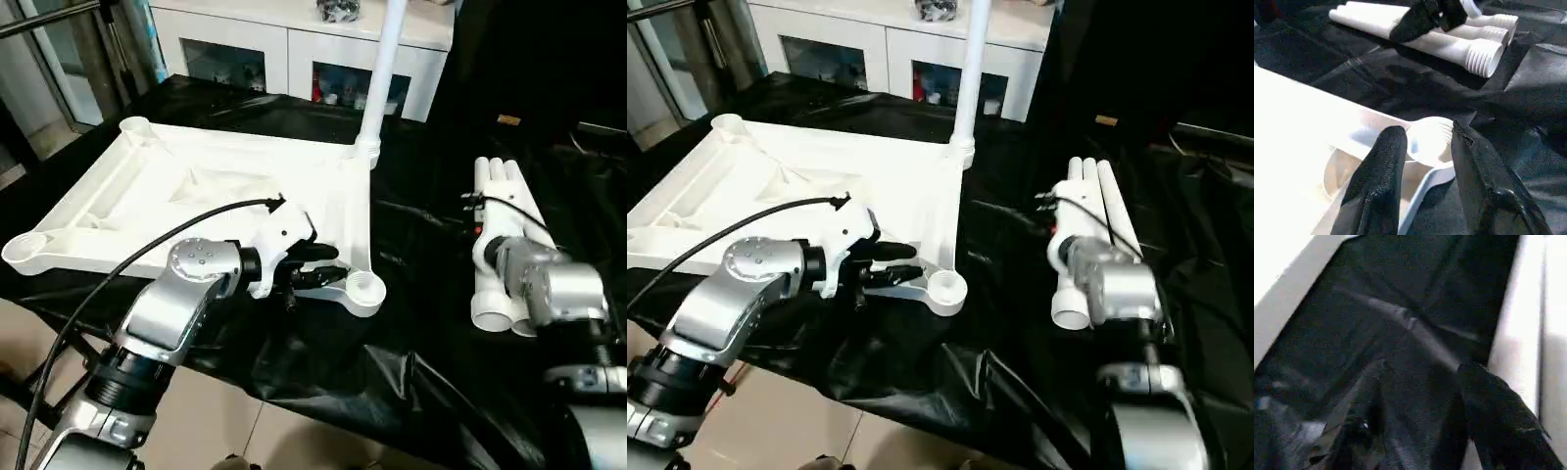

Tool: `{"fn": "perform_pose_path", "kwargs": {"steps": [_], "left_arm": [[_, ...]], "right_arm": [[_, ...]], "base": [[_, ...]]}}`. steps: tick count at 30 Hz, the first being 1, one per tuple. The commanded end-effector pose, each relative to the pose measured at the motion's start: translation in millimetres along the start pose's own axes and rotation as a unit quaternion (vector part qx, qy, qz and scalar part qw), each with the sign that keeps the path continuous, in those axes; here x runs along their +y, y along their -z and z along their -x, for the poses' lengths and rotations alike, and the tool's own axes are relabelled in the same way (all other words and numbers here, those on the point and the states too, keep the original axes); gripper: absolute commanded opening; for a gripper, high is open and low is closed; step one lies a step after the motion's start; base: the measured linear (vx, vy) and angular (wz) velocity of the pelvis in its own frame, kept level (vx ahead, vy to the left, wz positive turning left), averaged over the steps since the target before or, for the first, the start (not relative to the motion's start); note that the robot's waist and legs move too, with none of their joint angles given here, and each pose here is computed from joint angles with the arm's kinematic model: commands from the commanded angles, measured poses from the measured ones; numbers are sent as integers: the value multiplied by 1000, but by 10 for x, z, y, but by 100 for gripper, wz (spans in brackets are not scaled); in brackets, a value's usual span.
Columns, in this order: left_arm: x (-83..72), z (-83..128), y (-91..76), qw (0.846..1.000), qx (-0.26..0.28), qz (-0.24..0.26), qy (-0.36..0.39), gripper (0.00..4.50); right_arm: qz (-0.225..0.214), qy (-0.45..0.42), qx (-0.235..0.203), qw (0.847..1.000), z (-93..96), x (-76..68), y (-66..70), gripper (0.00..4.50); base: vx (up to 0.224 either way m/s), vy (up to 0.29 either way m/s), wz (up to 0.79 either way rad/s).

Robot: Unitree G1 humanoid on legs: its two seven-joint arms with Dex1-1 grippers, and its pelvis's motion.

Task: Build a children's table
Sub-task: Rotate table base, then pick table leg

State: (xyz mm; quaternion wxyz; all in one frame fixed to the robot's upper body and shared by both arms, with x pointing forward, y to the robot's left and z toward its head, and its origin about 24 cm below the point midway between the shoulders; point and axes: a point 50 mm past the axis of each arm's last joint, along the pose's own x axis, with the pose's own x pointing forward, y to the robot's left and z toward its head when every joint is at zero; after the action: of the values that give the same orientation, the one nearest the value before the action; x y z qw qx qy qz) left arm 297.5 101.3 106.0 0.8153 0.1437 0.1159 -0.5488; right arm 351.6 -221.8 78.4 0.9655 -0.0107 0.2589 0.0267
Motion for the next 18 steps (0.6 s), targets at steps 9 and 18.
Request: {"fn": "perform_pose_path", "kwargs": {"steps": [9, 18], "left_arm": [[-1, 22, -20, 1000, 5, -3, -4, 256], [16, 16, -9, 1000, 18, -16, -11, 332]], "right_arm": [[-23, 52, 21, 998, -21, -225, -21, 330], [-67, 27, 73, 995, -53, -238, 90, 391]], "base": [[0, 0, 0], [0, 0, 0]]}}
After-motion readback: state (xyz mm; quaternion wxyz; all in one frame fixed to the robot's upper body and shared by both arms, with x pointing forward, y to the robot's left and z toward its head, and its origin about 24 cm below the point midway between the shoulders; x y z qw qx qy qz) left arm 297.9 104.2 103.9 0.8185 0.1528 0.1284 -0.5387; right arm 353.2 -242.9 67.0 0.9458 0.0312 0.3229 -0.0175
